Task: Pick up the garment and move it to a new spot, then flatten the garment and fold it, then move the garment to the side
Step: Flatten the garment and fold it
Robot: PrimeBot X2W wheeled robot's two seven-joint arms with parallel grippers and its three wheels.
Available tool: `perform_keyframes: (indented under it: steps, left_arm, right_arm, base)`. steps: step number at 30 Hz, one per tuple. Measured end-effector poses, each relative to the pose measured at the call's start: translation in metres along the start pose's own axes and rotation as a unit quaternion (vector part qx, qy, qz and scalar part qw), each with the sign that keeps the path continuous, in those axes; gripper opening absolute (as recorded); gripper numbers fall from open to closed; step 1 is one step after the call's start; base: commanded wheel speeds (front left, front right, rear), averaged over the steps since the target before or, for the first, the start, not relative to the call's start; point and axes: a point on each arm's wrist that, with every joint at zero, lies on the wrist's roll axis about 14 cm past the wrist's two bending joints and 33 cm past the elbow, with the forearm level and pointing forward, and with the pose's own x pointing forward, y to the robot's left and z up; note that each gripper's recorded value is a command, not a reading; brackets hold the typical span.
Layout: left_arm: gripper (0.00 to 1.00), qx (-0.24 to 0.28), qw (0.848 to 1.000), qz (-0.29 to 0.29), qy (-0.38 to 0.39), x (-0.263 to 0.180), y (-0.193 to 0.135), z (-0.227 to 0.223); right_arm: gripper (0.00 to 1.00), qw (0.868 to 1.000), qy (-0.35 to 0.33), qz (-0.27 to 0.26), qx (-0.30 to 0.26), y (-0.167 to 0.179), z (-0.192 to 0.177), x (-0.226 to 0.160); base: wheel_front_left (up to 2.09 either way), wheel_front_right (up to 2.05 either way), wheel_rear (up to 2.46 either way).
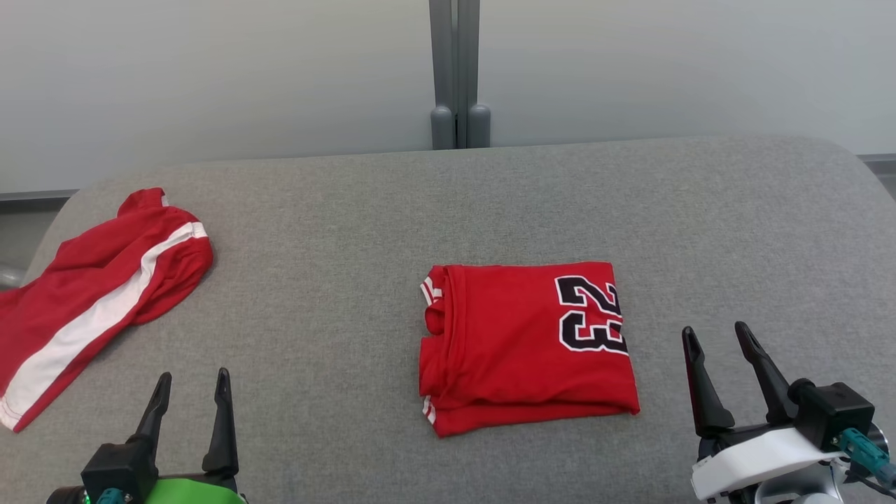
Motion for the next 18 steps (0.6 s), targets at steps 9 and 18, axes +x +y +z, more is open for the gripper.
perform_keyframes:
  steps: [9,18]
  left_arm:
    - [1.0,0.011,1.0,-0.001,0.005,-0.001,0.0,0.006]
    - [1.0,0.034,0.999,-0.009,0.0,0.001,-0.003,0.014]
  right_arm:
    - [1.0,1.0,0.011,0.006,-0.005,0.005,-0.002,0.002]
    - [1.0,1.0,0.019,0.006,-0.013,0.005,-0.003,0.001]
  base:
    - [0.0,0.0,0.0]
    - [0.0,0.0,0.0]
